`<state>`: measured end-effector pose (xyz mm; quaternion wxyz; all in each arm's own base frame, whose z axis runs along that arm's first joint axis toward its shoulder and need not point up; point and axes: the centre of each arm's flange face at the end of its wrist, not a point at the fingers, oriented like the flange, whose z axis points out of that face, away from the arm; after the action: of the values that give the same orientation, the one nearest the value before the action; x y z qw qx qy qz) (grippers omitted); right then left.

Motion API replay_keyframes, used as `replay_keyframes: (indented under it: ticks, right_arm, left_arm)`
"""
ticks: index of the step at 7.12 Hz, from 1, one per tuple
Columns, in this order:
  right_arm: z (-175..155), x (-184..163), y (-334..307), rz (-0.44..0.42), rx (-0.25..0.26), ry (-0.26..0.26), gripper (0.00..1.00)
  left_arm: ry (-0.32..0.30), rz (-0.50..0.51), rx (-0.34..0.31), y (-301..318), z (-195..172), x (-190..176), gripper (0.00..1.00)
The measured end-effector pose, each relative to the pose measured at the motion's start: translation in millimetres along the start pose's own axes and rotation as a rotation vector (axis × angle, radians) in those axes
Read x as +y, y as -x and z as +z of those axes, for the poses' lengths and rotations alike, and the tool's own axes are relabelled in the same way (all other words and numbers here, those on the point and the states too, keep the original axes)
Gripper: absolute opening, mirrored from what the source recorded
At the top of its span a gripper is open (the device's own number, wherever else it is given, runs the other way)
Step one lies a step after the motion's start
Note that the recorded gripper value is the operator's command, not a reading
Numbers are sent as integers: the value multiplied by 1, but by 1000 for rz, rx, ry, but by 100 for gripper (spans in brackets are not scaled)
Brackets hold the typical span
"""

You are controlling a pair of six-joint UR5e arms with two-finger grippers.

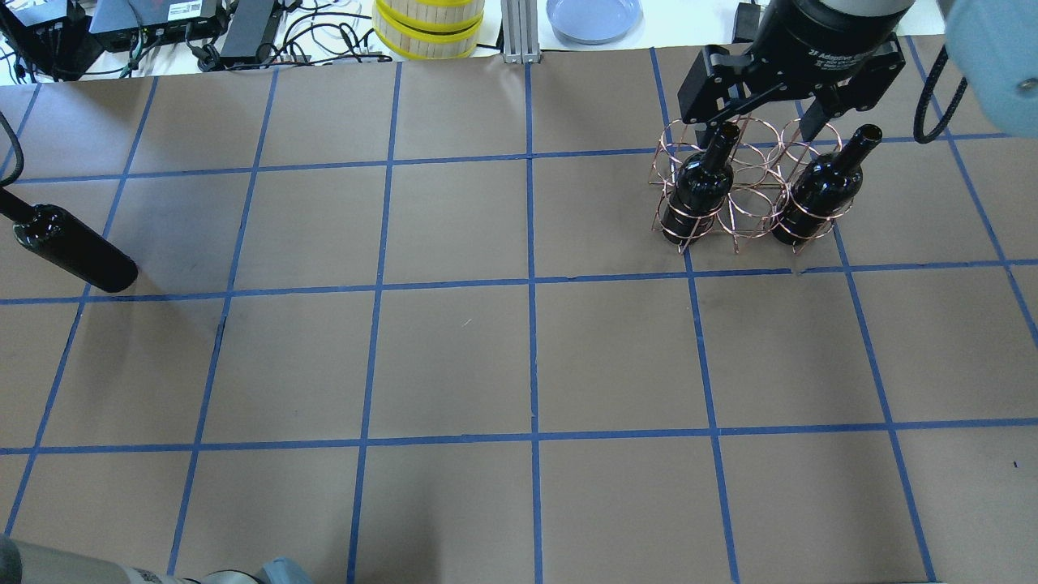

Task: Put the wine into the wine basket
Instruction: 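Lower the left gripper over the bottle and close it on the bottle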

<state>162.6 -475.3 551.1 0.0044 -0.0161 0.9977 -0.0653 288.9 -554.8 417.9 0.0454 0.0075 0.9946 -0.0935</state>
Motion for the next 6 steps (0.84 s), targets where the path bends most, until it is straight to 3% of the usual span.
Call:
replay_keyframes:
  ticks: [3,5,6]
  right_arm:
    - [0,0,0,0,0,0,100]
    - [0,0,0,0,0,0,100]
    - [0,0,0,0,0,0,100]
  left_arm:
    - [-59,-5,33,10,25,-8,100]
    - [-63,-7,40,9,38,-5,98]
    - [-59,-9,48,8,44,-3,89]
